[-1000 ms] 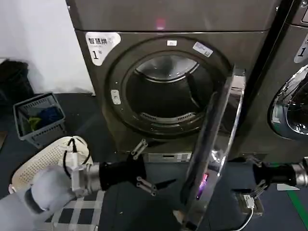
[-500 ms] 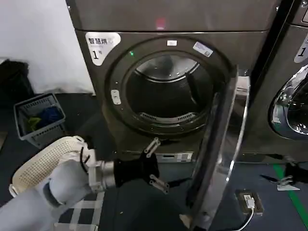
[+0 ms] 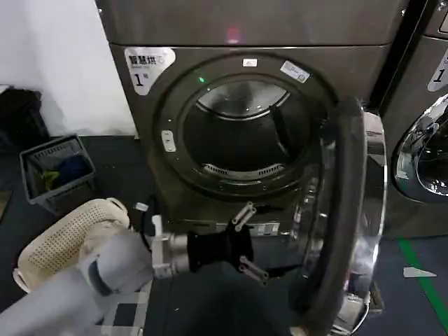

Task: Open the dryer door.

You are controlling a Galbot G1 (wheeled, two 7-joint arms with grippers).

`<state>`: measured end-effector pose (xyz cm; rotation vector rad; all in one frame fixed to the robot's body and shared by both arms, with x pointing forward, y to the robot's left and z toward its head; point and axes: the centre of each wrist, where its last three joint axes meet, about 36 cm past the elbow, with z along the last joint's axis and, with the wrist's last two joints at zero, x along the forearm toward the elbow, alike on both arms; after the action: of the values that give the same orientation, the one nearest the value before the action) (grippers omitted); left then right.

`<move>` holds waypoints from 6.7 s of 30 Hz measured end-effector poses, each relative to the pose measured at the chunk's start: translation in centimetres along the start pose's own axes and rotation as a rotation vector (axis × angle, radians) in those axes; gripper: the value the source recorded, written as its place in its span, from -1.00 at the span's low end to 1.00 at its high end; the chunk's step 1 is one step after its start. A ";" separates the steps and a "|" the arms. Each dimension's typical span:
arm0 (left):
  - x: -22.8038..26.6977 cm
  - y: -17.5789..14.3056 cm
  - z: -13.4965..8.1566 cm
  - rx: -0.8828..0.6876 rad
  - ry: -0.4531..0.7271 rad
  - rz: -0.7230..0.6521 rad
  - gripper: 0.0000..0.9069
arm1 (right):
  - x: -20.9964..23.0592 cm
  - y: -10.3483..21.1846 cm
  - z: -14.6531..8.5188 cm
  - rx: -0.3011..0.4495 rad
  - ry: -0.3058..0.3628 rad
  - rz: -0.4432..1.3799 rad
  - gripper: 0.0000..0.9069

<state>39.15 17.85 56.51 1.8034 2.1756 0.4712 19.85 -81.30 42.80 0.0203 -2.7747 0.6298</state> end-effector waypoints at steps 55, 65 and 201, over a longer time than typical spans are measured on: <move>-14.1 0.6 3.6 0.068 -0.103 0.097 1.00 | 29.3 9.4 2.0 0.097 0.917 1.079 1.00; -17.0 1.2 3.9 0.053 -0.102 0.040 1.00 | 29.9 9.7 1.7 0.086 0.913 1.078 1.00; 9.1 -1.9 8.6 0.054 0.374 -0.319 1.00 | 27.4 12.0 -0.4 -0.034 0.786 0.998 1.00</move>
<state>39.32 27.11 47.89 1.4399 2.6884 0.7253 -7.21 -68.88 45.97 -1.3502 -1.8694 0.5956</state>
